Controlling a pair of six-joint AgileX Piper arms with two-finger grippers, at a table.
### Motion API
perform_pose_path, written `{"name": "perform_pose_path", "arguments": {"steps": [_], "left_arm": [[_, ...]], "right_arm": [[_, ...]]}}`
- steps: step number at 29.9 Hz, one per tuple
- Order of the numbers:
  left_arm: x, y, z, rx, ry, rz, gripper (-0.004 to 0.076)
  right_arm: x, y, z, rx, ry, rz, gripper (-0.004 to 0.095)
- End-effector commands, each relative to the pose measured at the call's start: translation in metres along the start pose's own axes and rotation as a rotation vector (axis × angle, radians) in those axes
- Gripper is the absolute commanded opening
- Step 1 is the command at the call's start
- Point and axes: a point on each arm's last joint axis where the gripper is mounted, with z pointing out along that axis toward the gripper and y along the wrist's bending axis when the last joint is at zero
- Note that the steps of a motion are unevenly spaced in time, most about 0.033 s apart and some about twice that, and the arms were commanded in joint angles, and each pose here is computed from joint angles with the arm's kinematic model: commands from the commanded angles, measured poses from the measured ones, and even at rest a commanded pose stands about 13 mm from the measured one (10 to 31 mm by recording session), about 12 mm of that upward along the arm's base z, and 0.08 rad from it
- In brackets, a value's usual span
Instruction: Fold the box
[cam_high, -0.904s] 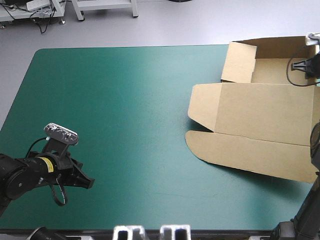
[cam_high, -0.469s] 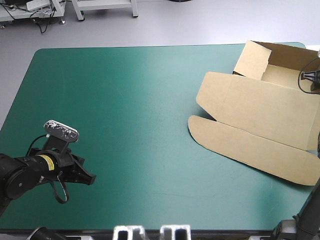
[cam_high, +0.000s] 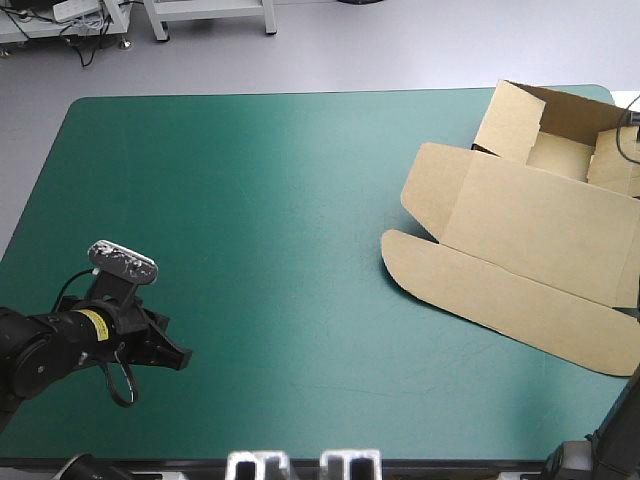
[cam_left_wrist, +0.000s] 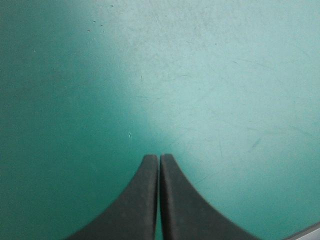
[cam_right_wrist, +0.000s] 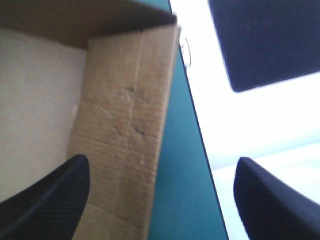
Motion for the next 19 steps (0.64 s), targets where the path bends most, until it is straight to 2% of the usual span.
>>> {"name": "perform_pose_path", "arguments": {"steps": [1,3,5,7,11,14,17,19], "left_arm": [[-0.007,0.0,-0.008,0.005,-0.075,-0.009,-0.0003],[-0.007,0.0,-0.008,0.004,-0.077,-0.009,-0.0003],[-0.007,0.0,-0.008,0.002,-0.084,-0.008,-0.0003],[-0.008,0.0,-0.008,0.002,-0.091,-0.008,-0.0003],[-0.01,0.0,-0.008,0.003,-0.11,-0.008,-0.0003],[-0.011,0.0,-0.008,0.003,-0.122,-0.008,-0.0003],[-0.011,0.0,-0.008,0.004,-0.128,-0.008,-0.0003],[-0.011,0.0,-0.008,0.004,-0.128,-0.008,-0.0003]], "right_arm": [[-0.024,0.014,-0.111,-0.095,-0.289,0.019,0.0738],[-0.025,0.029,-0.147,-0.218,-0.376,-0.02,0.0738],[-0.023,0.044,-0.182,-0.301,-0.464,-0.071,0.0707],[-0.02,0.054,-0.205,-0.33,-0.515,-0.107,0.0641],[-0.01,0.086,-0.251,-0.405,-0.591,-0.159,0.0443],[0.0,0.123,-0.274,-0.539,-0.611,-0.219,0.0265],[0.015,0.162,-0.283,-0.614,-0.591,-0.362,0.0089],[0.029,0.186,-0.282,-0.627,-0.545,-0.445,-0.0016]]}}
